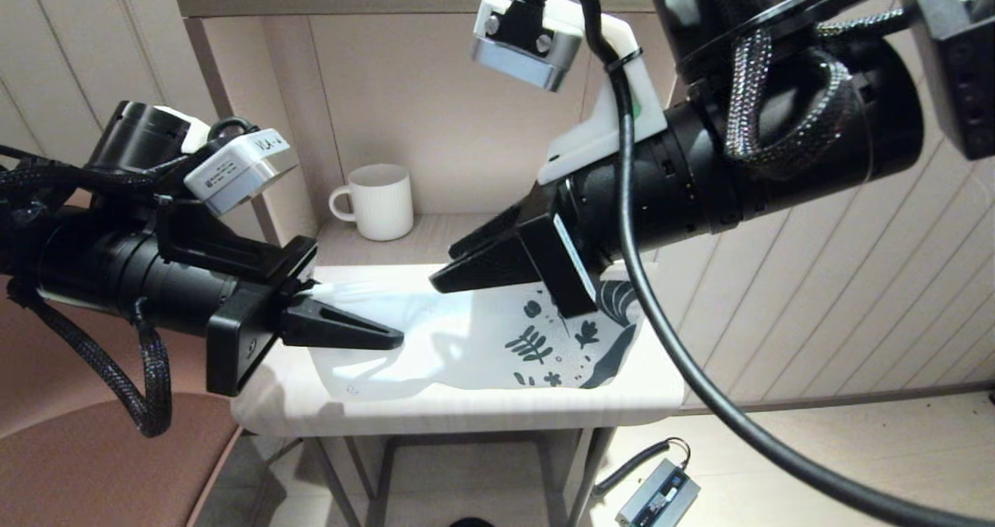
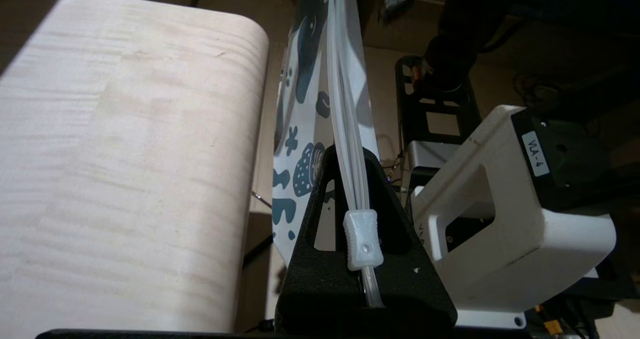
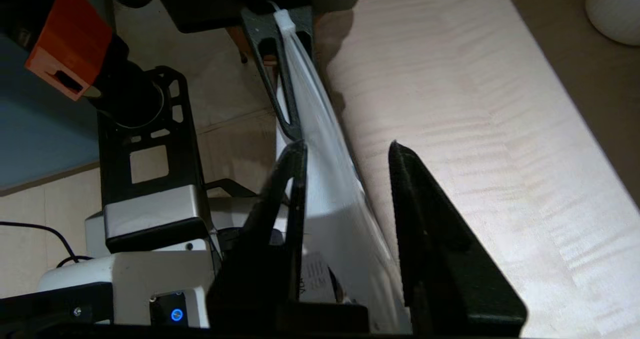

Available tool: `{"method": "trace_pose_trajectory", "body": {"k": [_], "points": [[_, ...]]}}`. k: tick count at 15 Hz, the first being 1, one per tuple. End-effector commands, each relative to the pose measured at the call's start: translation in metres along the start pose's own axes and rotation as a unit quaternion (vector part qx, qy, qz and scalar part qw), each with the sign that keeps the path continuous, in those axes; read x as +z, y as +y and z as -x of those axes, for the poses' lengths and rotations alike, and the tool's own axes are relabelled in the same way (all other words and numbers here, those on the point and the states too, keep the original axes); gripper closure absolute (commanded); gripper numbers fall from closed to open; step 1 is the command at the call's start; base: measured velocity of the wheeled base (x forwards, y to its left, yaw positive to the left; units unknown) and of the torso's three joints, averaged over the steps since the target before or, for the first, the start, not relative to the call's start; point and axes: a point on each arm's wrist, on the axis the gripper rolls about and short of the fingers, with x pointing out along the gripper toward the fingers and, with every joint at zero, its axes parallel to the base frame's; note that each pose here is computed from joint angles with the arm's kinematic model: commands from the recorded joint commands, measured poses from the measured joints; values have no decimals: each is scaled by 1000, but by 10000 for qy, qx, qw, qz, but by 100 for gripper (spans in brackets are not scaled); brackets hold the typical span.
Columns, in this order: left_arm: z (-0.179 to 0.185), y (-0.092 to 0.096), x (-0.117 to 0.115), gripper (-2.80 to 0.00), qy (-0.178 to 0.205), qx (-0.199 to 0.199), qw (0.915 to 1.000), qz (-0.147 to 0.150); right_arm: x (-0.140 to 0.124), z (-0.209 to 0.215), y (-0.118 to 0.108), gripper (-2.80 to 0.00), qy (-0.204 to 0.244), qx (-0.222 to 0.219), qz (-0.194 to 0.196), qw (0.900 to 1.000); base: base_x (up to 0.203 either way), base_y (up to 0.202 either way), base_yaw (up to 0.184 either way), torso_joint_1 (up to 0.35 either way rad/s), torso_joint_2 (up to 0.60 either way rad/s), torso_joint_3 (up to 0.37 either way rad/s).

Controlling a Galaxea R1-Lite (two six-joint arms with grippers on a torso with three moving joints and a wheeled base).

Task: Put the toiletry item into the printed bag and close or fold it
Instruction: Close the strorage bag and place it on the desk

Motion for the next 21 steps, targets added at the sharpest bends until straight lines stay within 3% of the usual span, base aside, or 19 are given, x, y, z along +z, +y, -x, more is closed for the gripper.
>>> {"method": "trace_pose_trajectory", "body": {"k": [1,8,15,16,17,21], "points": [[-5,-3,-1,0,8,-124,9999,-4,-2,-15,5,0,81,167,41,9998,0,0,0,0,0,0],[-6,-4,-5,0,28,-171,9998,61,4,-37,15,0,-110,357,195,9991,0,0,0,0,0,0],[-6,-4,-6,0,32,-176,9998,75,8,-26,16,0,-212,121,207,9995,0,0,0,0,0,0],[-7,-4,-6,0,40,-182,9998,95,6,-27,16,-47,-161,114,214,9996,0,0,0,0,0,0],[-7,-4,-6,0,40,-182,9998,95,7,-27,17,-280,-167,134,225,9995,0,0,0,0,0,0],[-7,-5,-9,0,62,-188,9997,138,7,-35,22,-280,-150,261,225,9993,0,0,0,0,0,0]]}}
